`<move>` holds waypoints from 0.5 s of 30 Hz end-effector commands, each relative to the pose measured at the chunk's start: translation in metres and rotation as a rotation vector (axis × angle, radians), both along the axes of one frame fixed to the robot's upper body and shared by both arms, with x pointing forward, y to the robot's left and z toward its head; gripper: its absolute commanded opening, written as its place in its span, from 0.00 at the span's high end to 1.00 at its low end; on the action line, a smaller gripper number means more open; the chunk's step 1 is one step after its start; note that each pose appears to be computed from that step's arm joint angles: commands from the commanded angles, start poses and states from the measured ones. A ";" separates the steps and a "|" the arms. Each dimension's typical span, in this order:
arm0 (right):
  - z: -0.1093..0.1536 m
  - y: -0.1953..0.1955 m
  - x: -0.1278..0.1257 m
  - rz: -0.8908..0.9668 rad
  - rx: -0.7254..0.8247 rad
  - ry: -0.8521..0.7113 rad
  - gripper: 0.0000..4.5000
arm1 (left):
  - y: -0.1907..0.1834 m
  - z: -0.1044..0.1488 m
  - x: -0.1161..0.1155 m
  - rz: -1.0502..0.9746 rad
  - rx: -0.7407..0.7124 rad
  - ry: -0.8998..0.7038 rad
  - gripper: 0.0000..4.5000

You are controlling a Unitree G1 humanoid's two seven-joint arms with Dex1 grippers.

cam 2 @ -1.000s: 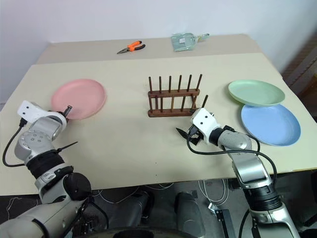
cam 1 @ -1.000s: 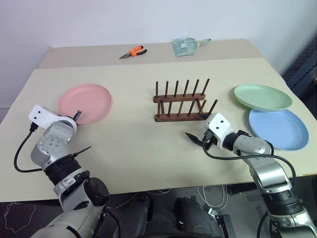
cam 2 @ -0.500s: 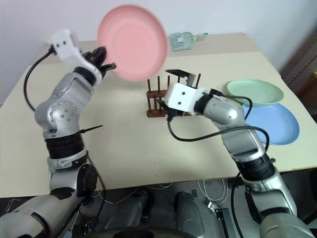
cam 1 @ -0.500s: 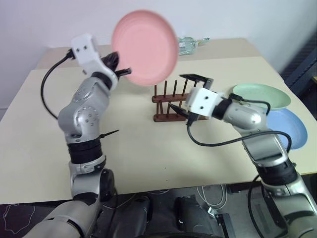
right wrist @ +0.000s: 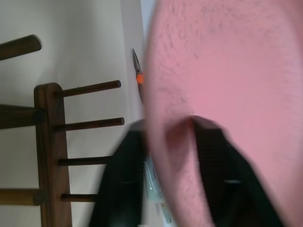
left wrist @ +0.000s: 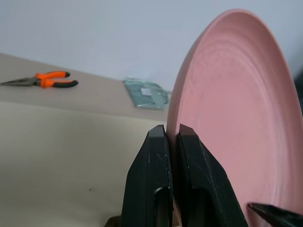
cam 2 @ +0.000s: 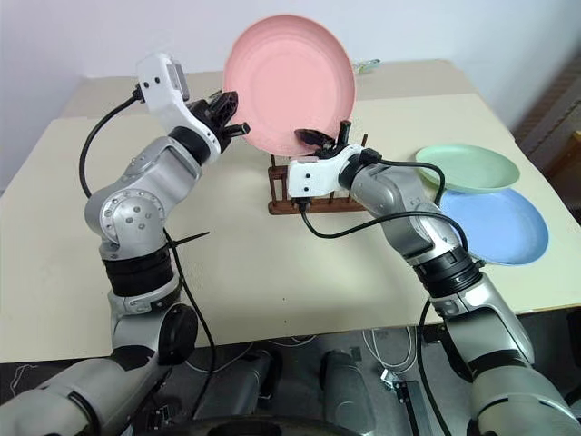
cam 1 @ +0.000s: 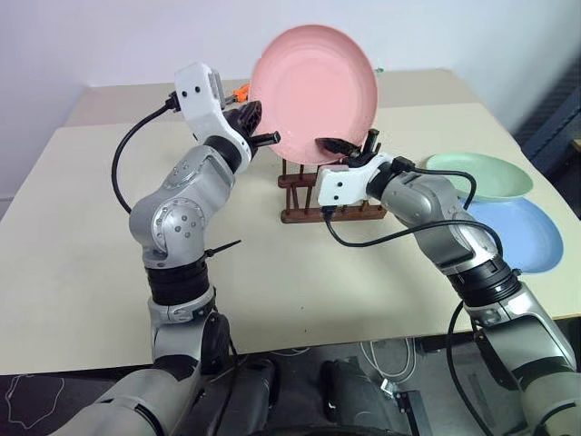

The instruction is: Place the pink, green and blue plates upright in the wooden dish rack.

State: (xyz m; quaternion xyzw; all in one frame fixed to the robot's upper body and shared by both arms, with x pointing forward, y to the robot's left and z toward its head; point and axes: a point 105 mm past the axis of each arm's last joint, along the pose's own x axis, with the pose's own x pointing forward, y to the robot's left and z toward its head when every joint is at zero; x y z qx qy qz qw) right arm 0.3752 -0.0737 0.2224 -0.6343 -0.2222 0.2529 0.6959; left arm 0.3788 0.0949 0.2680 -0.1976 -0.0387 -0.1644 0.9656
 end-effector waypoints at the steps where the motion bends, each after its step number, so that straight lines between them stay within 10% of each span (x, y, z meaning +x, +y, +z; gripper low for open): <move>1: 0.012 -0.002 -0.001 -0.003 0.016 -0.056 0.99 | -0.010 0.013 -0.011 -0.083 -0.043 -0.061 1.00; 9: 0.017 -0.032 -0.002 -0.077 0.081 -0.071 1.00 | 0.039 0.029 0.002 0.160 -0.052 -0.161 0.10; 15: 0.050 -0.086 -0.022 -0.053 0.718 0.149 1.00 | 0.068 -0.018 -0.004 0.136 0.489 -0.260 0.10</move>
